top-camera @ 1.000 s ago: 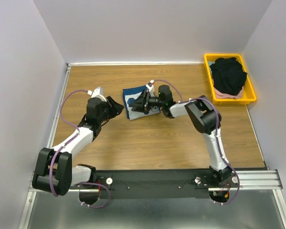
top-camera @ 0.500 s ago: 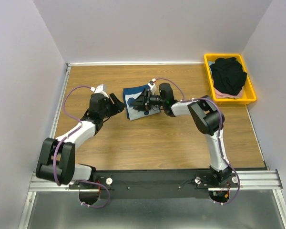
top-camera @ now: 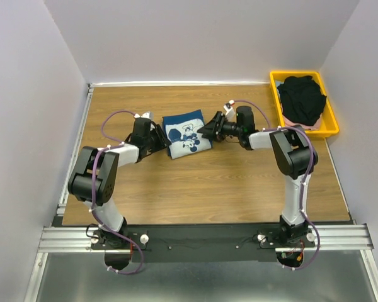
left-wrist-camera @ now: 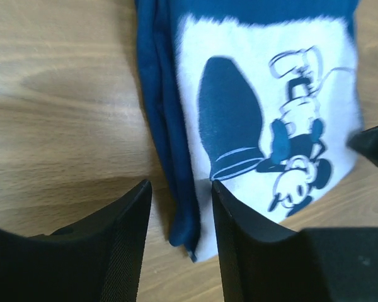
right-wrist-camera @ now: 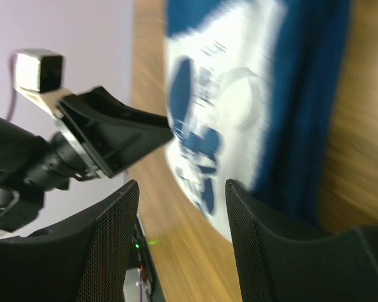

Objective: Fold and stack the t-shirts
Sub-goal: Fold the tshirt

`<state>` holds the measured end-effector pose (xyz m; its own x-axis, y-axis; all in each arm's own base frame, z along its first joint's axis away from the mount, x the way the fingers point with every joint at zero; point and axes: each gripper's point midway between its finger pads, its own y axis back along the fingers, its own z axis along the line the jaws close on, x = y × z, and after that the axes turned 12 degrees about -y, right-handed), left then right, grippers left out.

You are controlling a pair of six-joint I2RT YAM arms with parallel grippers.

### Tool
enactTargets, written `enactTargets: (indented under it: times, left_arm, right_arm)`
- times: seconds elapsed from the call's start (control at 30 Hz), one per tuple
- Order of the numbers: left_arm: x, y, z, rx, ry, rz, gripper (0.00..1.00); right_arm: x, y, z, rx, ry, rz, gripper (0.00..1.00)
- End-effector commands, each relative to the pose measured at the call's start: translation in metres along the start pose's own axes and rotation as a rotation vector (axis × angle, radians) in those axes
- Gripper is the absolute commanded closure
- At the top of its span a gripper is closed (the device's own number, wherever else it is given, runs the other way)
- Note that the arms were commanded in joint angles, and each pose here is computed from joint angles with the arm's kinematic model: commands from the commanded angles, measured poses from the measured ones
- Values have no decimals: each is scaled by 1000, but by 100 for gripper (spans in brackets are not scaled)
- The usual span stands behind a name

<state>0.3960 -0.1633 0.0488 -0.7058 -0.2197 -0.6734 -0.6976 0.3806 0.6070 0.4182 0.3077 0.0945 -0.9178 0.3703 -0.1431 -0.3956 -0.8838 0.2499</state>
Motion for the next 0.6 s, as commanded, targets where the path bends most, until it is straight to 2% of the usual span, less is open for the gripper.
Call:
enactTargets:
  times: [0.0,0.13,0.3,0.37,0.47,0.57]
  left_arm:
    - [24,-10,1,7,5,81,50]
    - [24,-10,1,4,5,82,50]
    - [18,-11,-4,18,1,72,50]
    - [19,-12,-5,24,-1,78,50]
    - [22,-14,-4,19,-1,89,57]
    - [22,-16,-1,7,-4,93,70]
  right_arm:
    - [27,-1,-51,100,-41,51,36]
    - [27,5,-62,122,-58,42,36]
    - [18,13,-38,111,7,35,36]
    - [13,17,-37,184,21,34,36]
    - [-1,30,-20,250,140,-5,35]
    - [-14,51,-5,330,233,-60,33]
